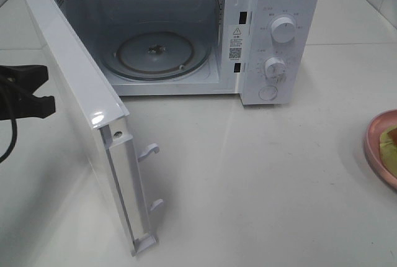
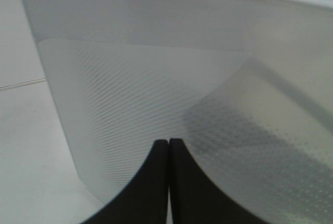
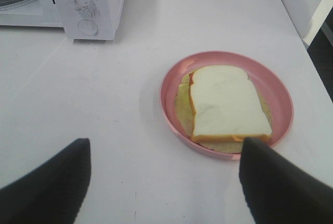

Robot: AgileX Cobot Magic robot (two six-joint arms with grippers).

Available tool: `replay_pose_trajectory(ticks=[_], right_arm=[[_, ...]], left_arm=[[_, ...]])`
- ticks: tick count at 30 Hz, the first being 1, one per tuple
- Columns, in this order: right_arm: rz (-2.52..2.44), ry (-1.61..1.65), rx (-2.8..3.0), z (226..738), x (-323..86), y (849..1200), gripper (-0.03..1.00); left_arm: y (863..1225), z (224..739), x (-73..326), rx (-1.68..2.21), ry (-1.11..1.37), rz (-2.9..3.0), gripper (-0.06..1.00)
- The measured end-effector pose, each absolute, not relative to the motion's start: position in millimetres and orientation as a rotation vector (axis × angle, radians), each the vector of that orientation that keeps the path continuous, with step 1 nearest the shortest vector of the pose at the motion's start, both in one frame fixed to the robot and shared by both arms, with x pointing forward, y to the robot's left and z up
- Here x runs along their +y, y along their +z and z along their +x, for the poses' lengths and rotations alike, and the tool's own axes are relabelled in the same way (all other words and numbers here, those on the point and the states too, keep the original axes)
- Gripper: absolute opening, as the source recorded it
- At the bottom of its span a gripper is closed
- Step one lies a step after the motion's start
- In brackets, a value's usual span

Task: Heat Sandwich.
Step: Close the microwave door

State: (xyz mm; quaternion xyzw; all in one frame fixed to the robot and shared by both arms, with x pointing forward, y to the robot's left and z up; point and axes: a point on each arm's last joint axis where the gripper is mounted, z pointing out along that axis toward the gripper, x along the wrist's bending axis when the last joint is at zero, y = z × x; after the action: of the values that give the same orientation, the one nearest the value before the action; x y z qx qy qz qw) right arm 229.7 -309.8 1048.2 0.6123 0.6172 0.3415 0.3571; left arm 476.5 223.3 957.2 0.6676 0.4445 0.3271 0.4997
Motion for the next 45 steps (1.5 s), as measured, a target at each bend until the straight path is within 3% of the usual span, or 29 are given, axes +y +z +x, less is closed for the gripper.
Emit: replay_pose_trajectory(ticks=[45], right_arm=[[1.58,0.881,1.593,230,-310,1048,0.76]], left_arm=[[956,534,39,0.968,0.771,1.525,0.0]])
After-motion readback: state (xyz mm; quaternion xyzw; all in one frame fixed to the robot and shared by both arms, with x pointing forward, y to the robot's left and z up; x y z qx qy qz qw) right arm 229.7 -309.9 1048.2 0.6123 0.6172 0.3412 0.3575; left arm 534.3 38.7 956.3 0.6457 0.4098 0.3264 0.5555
